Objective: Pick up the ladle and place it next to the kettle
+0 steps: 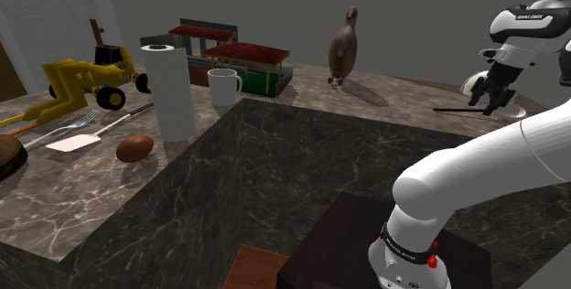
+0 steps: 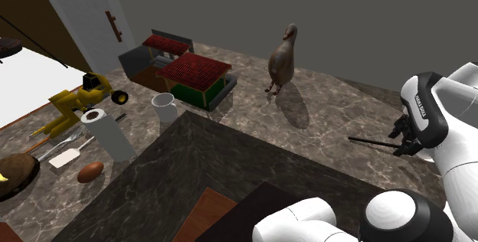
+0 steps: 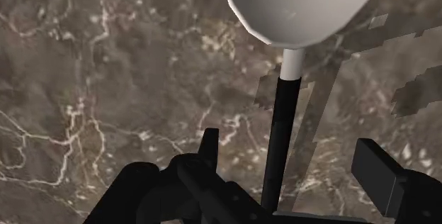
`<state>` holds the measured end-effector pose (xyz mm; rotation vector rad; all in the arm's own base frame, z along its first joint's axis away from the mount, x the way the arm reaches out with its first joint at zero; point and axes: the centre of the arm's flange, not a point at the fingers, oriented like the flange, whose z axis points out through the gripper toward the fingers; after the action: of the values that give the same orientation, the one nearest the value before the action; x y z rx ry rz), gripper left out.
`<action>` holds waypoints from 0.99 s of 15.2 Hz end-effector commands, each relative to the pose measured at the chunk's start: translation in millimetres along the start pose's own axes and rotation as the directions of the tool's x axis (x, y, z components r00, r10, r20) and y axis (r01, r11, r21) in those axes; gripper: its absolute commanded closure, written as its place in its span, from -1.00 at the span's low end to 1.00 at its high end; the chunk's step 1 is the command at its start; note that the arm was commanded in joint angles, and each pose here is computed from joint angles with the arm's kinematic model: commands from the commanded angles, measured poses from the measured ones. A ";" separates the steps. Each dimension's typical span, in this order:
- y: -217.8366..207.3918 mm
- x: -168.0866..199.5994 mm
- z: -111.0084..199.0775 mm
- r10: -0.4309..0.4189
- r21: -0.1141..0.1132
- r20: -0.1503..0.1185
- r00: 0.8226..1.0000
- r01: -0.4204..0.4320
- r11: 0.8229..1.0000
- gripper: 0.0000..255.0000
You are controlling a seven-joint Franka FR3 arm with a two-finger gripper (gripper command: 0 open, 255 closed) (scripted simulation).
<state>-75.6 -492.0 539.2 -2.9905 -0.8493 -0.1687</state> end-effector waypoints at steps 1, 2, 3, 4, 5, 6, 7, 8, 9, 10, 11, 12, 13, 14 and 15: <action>0.0 0.0 0.0 0.000 0.000 0.000 1.000 0.000 1.000 -1.00; 0.0 0.0 0.0 0.000 0.000 0.000 1.000 0.000 1.000 -1.00; 0.0 0.0 0.0 0.000 0.000 0.000 1.000 0.000 1.000 -1.00; 0.0 0.0 -13.1 0.000 0.000 0.000 1.000 0.000 1.000 -1.00; 0.0 0.0 -26.3 0.000 0.000 0.000 1.000 0.000 1.000 -1.00; 0.0 0.0 -39.5 0.000 0.000 0.000 1.000 0.000 1.000 -1.00; 0.0 0.0 -49.9 0.000 0.000 0.000 1.000 0.000 1.000 -1.00; 0.0 0.0 -49.9 0.000 0.000 0.000 1.000 0.000 1.000 -1.00; 0.0 0.0 -49.9 0.000 0.000 0.000 1.000 0.000 1.000 -1.00; 0.0 0.0 -49.9 0.000 0.000 0.000 1.000 0.000 1.000 -1.00; 0.0 0.0 -49.9 0.000 0.000 0.000 1.000 0.000 1.000 -1.00; 0.0 0.0 -49.9 0.000 0.000 0.000 1.000 0.000 1.000 -1.00; 0.0 0.0 -49.9 0.000 0.000 0.000 1.000 0.000 1.000 -1.00; 0.0 0.0 -49.9 0.000 0.000 0.000 1.000 0.000 1.000 -1.00; 0.0 0.0 -49.9 0.000 0.000 0.000 1.000 0.000 1.000 -1.00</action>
<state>-80.4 -494.8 588.7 -2.9906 -0.8493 -0.1687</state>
